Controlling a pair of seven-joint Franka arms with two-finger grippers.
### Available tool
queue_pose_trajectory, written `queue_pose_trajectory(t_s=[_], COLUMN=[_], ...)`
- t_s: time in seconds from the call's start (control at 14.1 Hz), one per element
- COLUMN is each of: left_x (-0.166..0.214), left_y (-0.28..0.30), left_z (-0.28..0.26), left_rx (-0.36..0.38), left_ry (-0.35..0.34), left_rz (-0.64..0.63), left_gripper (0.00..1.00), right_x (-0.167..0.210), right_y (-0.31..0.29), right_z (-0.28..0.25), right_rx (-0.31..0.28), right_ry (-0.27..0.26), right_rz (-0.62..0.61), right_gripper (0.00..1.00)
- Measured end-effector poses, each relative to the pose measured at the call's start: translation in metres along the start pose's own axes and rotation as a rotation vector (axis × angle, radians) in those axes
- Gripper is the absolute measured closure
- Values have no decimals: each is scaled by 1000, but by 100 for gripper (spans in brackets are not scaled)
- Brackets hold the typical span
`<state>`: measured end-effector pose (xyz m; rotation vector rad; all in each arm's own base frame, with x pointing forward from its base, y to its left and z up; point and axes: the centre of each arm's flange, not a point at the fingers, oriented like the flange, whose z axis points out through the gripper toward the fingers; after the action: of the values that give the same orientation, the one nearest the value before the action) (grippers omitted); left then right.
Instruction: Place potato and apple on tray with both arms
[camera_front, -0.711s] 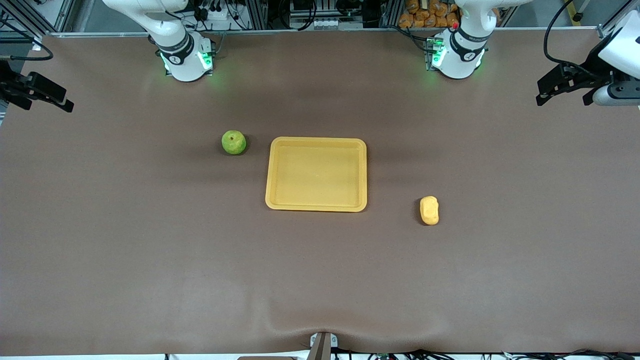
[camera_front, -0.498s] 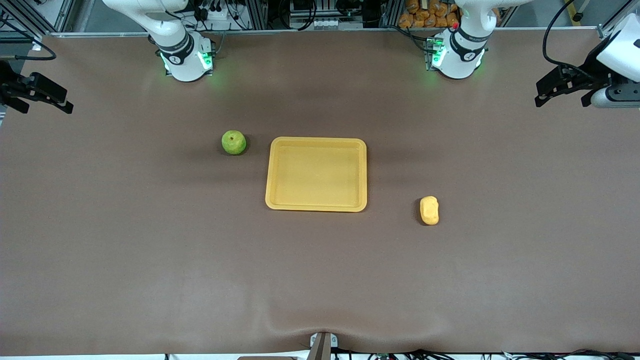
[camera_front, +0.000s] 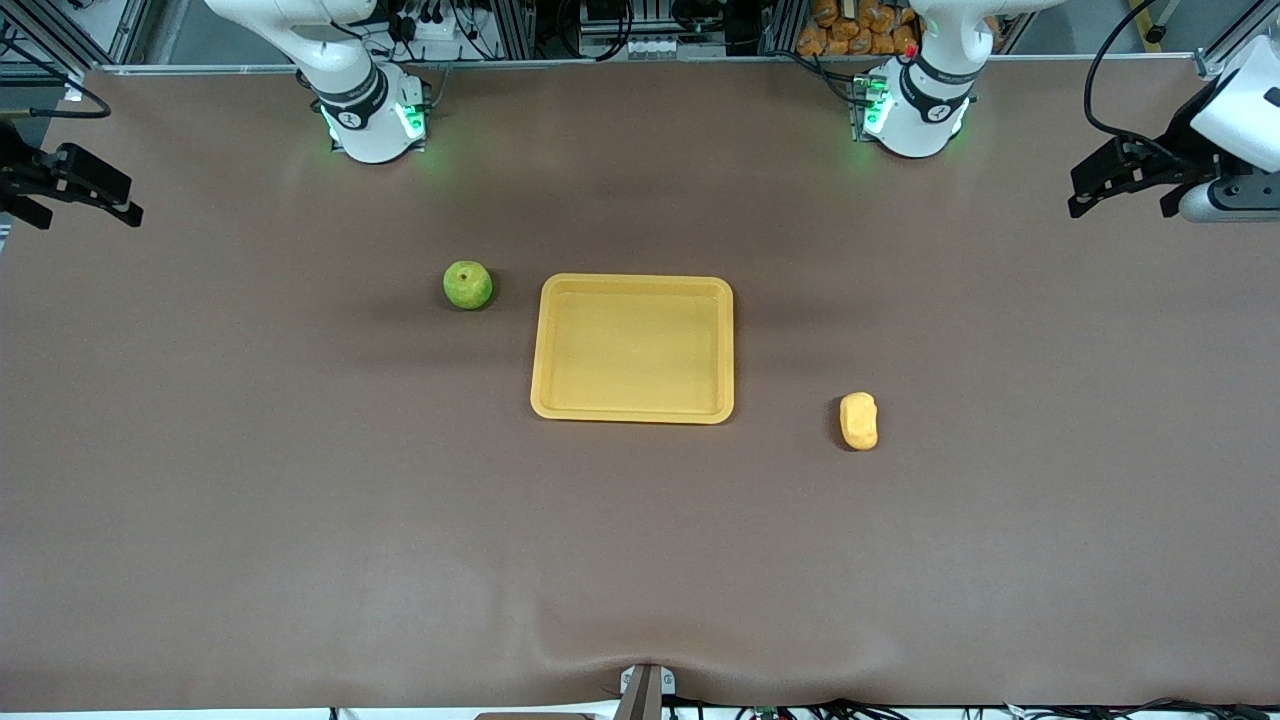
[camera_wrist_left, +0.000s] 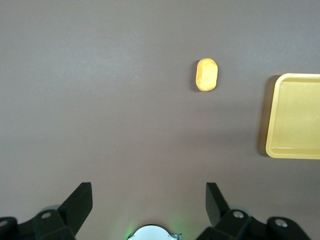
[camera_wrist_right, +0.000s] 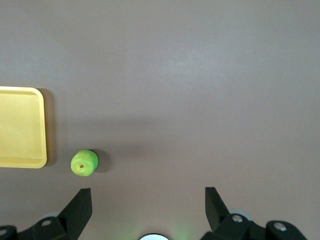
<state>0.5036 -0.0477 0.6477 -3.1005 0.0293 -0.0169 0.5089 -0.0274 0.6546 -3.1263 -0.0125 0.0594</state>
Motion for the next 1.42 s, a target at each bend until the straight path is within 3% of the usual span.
queue_pose_trajectory(t_s=[1.07,1.42], left_x=[-1,14], left_y=[-1,-2], left_z=[11,30], left_rx=[2,-4], left_ry=[-61,-74], left_rz=[0,-2], left_gripper=[0,0], right_x=[26,48], right_y=[7,7], right_z=[43,81], right_rx=[4,5], right_ry=[-83,-144], right_rz=[5,2], right_gripper=[0,0])
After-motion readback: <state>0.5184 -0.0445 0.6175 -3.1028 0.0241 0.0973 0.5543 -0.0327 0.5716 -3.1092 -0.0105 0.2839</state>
